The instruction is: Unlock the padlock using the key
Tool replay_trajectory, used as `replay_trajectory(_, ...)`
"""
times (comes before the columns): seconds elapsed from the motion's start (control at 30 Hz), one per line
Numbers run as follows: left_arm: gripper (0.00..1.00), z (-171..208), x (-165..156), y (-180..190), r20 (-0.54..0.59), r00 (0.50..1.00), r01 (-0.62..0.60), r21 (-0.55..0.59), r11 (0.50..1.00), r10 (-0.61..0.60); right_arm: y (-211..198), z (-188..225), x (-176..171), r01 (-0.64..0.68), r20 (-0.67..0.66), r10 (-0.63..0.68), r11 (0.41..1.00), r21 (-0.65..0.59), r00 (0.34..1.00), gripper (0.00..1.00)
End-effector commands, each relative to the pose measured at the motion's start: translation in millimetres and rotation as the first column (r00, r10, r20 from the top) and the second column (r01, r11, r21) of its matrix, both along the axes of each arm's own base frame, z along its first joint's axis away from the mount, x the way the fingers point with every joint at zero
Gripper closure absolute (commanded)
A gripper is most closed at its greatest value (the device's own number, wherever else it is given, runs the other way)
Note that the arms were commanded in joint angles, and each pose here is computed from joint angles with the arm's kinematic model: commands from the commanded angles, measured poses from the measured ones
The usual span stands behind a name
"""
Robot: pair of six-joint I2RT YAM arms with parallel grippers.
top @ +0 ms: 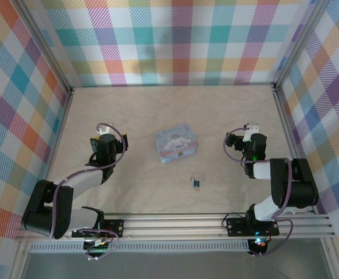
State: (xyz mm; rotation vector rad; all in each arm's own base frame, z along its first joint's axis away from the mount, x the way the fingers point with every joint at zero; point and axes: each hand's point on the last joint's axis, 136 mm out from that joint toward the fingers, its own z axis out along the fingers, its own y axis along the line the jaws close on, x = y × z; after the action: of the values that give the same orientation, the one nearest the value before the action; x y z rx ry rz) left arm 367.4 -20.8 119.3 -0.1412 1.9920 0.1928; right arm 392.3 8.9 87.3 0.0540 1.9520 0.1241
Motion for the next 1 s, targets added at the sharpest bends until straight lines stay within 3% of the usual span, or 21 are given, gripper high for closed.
replay_trajectory(0.0,0.00,2,7,-1,0.047,0.998,0.029,0.003,1.000,-0.029,1,5,4,-0.016,0.019,0.016,1.000,-0.006,1.000,0.00)
replay_trajectory(0.6,0.00,-15,11,9,0.125,0.991,0.048,-0.002,0.999,-0.047,1,5,4,-0.017,0.019,0.017,1.000,-0.007,1.000,0.00)
replay_trajectory(0.83,0.00,-30,18,10,0.121,0.991,0.064,-0.028,0.998,-0.061,1,5,3,-0.017,0.019,0.017,1.000,-0.006,1.000,0.00)
replay_trajectory(0.97,0.00,-36,24,17,0.060,0.998,0.034,-0.054,0.998,-0.030,1,6,4,-0.017,0.020,0.018,1.000,-0.007,1.000,0.00)
